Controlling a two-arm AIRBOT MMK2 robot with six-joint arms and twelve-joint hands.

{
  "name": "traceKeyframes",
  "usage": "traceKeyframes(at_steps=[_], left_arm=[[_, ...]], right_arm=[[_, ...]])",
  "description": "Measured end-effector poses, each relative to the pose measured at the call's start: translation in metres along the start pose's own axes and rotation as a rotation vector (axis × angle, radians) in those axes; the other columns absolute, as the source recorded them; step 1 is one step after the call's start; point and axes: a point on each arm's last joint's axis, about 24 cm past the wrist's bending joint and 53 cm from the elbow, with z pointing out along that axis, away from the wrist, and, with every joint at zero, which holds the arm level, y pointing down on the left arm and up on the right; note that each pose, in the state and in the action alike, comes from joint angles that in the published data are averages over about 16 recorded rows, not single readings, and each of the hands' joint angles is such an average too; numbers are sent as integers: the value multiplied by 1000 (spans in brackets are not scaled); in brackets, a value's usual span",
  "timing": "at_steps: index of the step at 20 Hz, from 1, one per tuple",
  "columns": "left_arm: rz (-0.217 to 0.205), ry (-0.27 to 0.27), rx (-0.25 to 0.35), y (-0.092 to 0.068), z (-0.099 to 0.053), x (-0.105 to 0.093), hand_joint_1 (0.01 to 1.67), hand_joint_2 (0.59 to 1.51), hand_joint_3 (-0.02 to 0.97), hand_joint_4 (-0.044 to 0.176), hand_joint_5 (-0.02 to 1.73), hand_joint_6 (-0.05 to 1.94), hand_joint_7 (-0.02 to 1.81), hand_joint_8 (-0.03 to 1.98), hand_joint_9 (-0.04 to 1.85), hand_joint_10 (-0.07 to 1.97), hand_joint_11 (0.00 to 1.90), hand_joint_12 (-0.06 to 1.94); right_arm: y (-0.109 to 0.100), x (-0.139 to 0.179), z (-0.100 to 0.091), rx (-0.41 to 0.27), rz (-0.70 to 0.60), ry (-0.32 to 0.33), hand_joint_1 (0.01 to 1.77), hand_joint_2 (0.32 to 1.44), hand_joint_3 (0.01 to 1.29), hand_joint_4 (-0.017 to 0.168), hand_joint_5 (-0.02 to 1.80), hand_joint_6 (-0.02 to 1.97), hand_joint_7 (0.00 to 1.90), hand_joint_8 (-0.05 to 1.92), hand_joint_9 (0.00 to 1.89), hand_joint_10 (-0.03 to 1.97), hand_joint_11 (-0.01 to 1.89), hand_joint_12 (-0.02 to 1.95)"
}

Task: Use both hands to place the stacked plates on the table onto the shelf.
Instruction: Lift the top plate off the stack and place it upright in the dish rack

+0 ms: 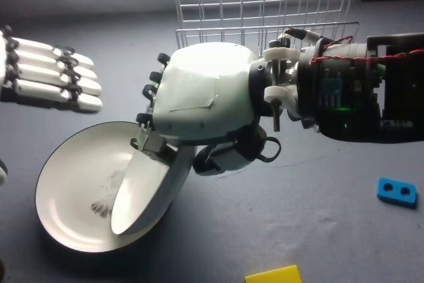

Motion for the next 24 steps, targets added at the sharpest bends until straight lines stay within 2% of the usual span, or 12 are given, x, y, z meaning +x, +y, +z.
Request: traceKeyframes(at_steps=[5,10,17,24], left_arm=[[-19,-26,-29,5,-19,-11,14,1084,22,3,21,19,19,-15,21,6,12,7],[-20,-28,-44,7,-29,-13,14,1086,22,3,21,19,18,-15,22,7,12,7],[-13,-29,-42,7,-30,-15,14,1086,21,2,21,19,18,-15,22,6,12,7],[-3,-7,-26,4,-24,-9,14,1086,21,2,21,19,18,-15,22,6,12,7]], right_arm=[[9,-19,-10,5,21,-30,1264,1048,12,2,838,1032,911,986,912,1068,728,1359],[15,-41,-21,0,67,-72,1301,1049,12,-4,847,1083,930,985,899,1200,740,1357],[18,-85,-41,-53,230,-169,1311,1048,13,-3,850,1108,942,970,915,1179,775,1342],[11,-134,-65,-112,500,-274,1318,1047,12,-3,841,1135,927,1008,911,1196,778,1351]])
